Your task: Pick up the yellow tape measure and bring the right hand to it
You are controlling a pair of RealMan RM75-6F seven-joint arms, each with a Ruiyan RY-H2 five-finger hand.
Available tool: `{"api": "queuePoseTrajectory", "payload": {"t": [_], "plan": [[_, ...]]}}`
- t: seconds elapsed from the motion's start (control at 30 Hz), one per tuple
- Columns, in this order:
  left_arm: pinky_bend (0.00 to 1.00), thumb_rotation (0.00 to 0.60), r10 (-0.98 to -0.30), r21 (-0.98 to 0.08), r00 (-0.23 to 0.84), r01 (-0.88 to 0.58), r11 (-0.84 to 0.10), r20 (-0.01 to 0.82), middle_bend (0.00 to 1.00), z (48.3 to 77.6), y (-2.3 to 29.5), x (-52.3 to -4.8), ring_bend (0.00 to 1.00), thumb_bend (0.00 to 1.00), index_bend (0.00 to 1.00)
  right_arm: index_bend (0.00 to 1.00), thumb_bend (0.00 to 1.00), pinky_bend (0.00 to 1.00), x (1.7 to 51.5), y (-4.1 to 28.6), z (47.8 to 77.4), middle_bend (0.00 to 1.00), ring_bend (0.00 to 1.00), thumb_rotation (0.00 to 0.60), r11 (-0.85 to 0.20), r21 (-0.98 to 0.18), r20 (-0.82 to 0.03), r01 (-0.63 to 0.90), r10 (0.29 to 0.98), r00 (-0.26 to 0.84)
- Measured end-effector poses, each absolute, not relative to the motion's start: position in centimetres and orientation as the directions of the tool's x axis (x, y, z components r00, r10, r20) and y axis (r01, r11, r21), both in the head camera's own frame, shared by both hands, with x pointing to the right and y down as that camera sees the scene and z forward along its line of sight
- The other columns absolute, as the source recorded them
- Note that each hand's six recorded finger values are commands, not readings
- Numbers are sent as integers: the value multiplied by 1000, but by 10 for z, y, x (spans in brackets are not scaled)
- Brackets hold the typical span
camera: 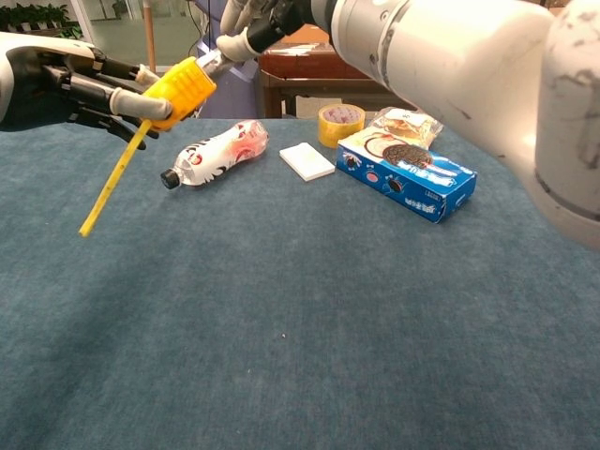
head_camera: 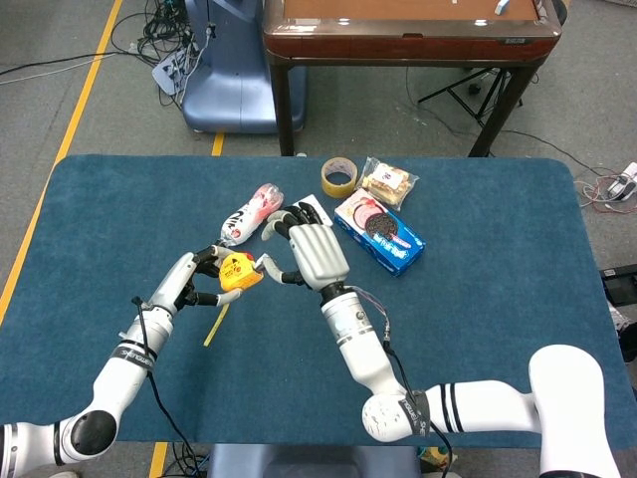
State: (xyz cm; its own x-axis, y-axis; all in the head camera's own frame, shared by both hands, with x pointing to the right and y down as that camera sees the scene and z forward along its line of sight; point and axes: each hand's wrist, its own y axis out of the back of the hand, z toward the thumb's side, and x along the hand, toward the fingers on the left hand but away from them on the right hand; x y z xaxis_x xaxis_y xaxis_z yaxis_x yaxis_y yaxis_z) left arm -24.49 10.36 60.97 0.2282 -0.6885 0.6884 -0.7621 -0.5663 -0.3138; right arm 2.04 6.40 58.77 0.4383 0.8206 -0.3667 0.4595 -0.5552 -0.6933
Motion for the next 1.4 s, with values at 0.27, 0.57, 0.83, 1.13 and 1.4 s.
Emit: {"api": "queuePoseTrajectory", "payload": {"t": [0.27,0.57,0.83,1.13,1.4], "plan": [[287,600,-689,-311,226,-766,-562,688,494,610,103,-246,332,211,420,530,449,64,17,64,587,455,293,600,-554,-687,-366,470,823,434],[288,600,-690,-309,225,-770,-559,688,494,612,101,-247,332,211,419,566,514,64,14,64,589,583,421,600,-560,-679,-376,475,821,431],[290,600,-685,-303,224,-772,-559,693,494,615,102,-248,332,211,417,574,595,64,14,64,590,596,427,600,-558,-676,-374,481,822,429],[293,600,-683,-299,229,-771,-562,694,494,616,102,-248,332,211,415,608,753,64,10,64,589,618,445,600,-549,-664,-350,507,828,438],[294,600,-681,-298,227,-771,-562,697,494,617,102,-250,332,211,415,637,800,64,11,64,587,640,466,600,-539,-665,-332,517,834,442]]}}
